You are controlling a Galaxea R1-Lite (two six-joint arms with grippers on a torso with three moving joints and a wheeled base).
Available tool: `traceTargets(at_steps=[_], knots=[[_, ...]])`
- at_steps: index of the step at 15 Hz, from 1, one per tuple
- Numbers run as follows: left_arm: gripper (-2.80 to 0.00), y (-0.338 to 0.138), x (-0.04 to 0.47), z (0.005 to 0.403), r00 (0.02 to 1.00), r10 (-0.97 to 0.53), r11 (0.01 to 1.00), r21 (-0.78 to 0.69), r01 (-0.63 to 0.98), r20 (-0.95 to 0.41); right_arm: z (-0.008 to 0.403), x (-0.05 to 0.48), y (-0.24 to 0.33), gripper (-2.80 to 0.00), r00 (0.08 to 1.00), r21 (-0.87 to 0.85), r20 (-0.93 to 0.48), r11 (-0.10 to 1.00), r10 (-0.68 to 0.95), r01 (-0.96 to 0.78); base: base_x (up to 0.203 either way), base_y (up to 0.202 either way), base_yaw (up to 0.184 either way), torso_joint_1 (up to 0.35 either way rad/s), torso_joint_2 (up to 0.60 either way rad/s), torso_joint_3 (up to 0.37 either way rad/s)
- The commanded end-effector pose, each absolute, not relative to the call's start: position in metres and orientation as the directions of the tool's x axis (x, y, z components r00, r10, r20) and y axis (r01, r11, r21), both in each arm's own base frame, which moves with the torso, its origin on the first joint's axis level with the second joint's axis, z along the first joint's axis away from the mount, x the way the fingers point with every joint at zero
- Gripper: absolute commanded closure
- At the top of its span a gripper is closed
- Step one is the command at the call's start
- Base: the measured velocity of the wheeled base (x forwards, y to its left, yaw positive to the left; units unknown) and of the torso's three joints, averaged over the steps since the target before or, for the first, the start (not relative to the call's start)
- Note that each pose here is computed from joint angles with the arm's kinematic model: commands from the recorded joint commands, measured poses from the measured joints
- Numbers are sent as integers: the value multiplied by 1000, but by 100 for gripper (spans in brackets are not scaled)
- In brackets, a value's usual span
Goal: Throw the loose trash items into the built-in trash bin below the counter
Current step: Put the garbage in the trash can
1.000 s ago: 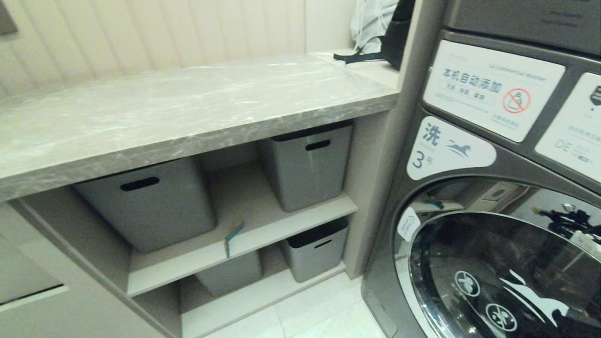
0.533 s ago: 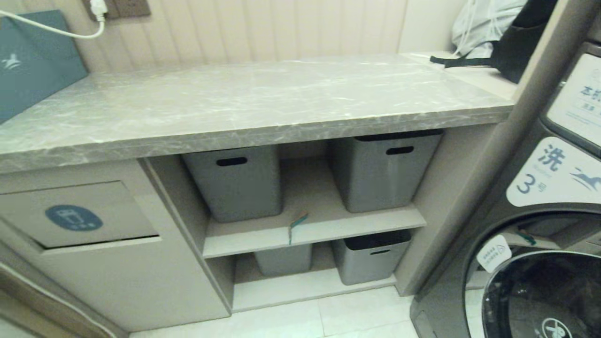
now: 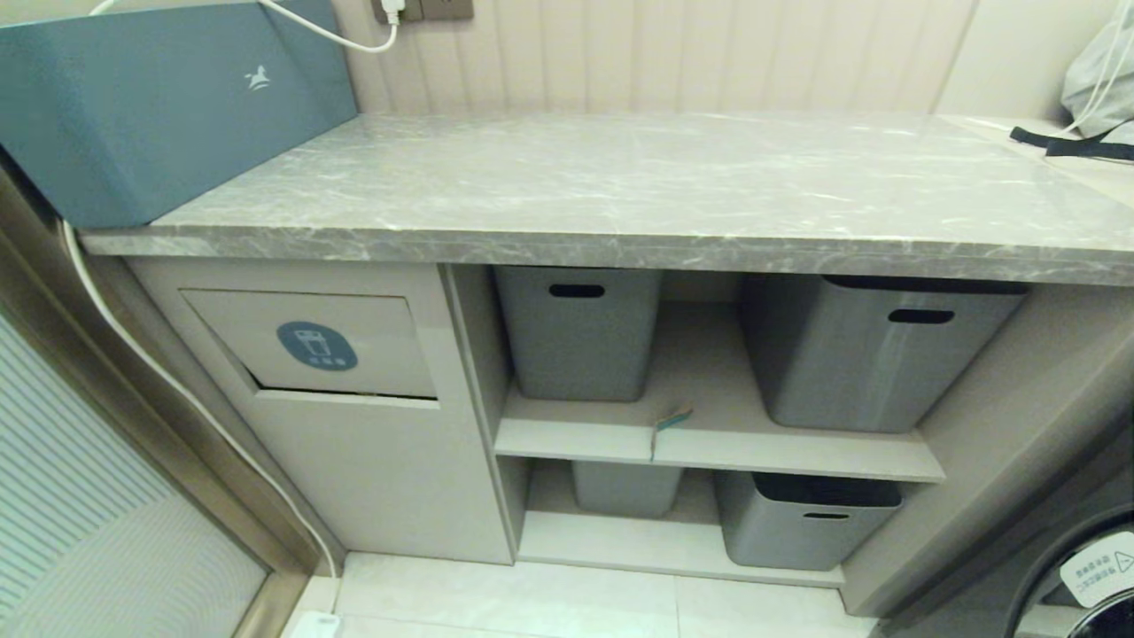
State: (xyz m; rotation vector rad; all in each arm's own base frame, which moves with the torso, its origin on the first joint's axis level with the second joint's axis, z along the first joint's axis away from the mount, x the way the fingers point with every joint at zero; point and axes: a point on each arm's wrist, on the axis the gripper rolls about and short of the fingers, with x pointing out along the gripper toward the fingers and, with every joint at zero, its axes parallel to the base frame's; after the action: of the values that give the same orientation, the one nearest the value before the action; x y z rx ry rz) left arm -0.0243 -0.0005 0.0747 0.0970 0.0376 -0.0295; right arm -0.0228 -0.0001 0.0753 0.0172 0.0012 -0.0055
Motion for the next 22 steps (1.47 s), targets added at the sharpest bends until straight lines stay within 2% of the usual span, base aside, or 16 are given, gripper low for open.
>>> traceTargets(at_steps=[1, 12, 15, 19, 22], knots=[[0, -1, -24, 75, 999, -28, 995, 97, 31, -40, 75, -23, 0, 0, 1000, 18, -2, 1000, -6, 6, 0, 0, 0, 0, 0, 0], [0, 0, -25, 76, 999, -21, 994, 107, 24, -31, 75, -23, 0, 0, 1000, 18, -2, 1000, -6, 6, 0, 0, 0, 0, 0, 0], [0, 0, -29, 103, 999, -25, 990, 143, 20, 29, 75, -23, 0, 0, 1000, 18, -2, 1000, -6, 6, 0, 0, 0, 0, 0, 0], [0, 0, -1, 154, 995, -20, 993, 113, 30, -93, 75, -23, 0, 0, 1000, 17, -2, 1000, -6, 6, 0, 0, 0, 0, 0, 0], [0, 3, 47, 171, 986, 68, 995, 88, -54, -155, 75, -23, 0, 0, 1000, 18, -2, 1000, -6, 6, 0, 0, 0, 0, 0, 0]])
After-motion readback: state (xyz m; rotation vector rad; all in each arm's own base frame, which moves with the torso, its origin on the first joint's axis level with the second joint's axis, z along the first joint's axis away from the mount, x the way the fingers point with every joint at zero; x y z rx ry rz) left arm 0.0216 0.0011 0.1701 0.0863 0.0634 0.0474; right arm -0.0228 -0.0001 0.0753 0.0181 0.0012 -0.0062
